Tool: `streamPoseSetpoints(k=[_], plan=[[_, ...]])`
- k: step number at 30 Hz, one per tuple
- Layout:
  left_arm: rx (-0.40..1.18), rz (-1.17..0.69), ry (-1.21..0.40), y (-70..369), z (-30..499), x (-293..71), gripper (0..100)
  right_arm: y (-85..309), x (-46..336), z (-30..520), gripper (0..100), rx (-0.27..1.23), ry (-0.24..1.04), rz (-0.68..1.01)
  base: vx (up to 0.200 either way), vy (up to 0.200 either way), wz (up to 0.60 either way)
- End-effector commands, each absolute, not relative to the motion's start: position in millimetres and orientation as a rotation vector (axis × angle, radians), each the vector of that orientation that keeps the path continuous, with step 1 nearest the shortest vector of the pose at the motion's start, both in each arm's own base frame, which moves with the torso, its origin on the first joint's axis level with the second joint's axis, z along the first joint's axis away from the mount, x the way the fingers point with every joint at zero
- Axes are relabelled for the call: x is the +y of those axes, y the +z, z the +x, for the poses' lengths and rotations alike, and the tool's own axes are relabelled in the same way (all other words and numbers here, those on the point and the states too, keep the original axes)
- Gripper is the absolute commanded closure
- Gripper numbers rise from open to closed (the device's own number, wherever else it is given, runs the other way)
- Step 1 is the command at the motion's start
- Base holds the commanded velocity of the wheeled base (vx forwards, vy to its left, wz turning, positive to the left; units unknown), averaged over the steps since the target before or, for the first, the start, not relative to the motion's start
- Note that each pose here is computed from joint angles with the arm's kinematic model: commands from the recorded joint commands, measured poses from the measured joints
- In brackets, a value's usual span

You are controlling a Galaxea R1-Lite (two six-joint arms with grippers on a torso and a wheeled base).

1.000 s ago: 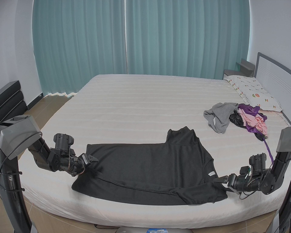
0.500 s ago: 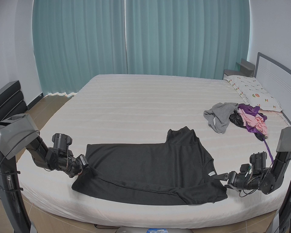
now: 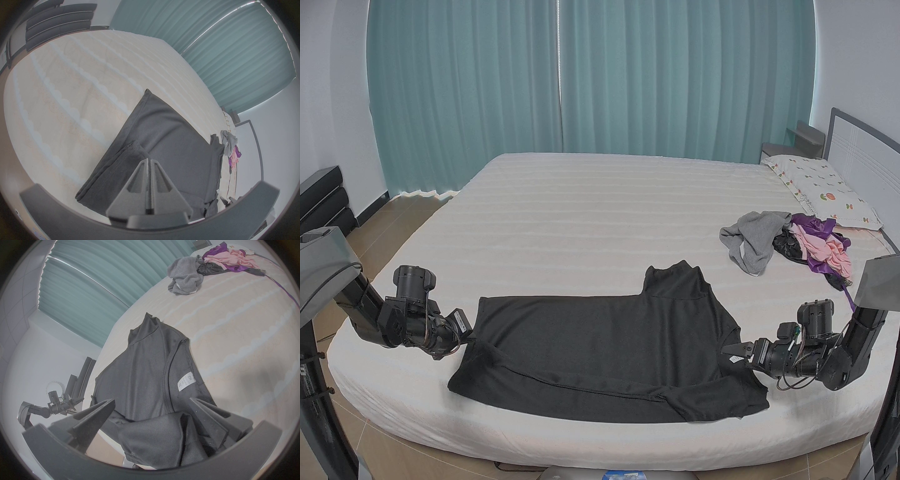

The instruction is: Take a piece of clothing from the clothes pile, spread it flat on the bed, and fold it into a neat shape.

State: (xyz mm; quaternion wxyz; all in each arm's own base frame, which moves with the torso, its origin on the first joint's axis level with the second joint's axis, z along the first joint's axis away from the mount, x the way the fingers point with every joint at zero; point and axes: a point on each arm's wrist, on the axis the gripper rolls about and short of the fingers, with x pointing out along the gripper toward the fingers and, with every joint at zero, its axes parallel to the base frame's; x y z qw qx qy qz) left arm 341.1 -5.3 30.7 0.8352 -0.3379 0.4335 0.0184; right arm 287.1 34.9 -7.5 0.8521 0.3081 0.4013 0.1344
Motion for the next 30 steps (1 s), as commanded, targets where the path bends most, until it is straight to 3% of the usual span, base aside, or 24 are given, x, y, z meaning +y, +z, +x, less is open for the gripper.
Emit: streamPoseSetpoints(k=[1, 4, 5, 9, 21, 30], plan=[[0.893, -0.746, 0.062, 32, 348, 3, 100, -14, 38, 293, 0, 0.856, 0.292, 0.648, 0.0, 0.0, 0.0], [0.9, -0.772, 0.071, 24, 355, 3, 100, -16, 38, 295, 0, 0.856, 0.292, 0.649, 0.0, 0.0, 0.0], [0.906, -0.776, 0.062, 21, 356, 3, 0, -17, 38, 297, 0, 0.854, 0.294, 0.651, 0.0, 0.0, 0.0], [0.89, -0.76, 0.02, 12, 368, 3, 0, -18, 37, 301, 0, 0.847, 0.298, 0.654, 0.0, 0.0, 0.0], [0.857, -0.536, -0.404, -16, 369, 19, 0, -20, 35, 298, 0, 0.862, 0.325, 0.67, 0.0, 0.0, 0.0], [0.755, -0.428, -0.444, -31, 371, 23, 0, -19, 35, 298, 0, 0.864, 0.338, 0.674, 0.0, 0.0, 0.0]])
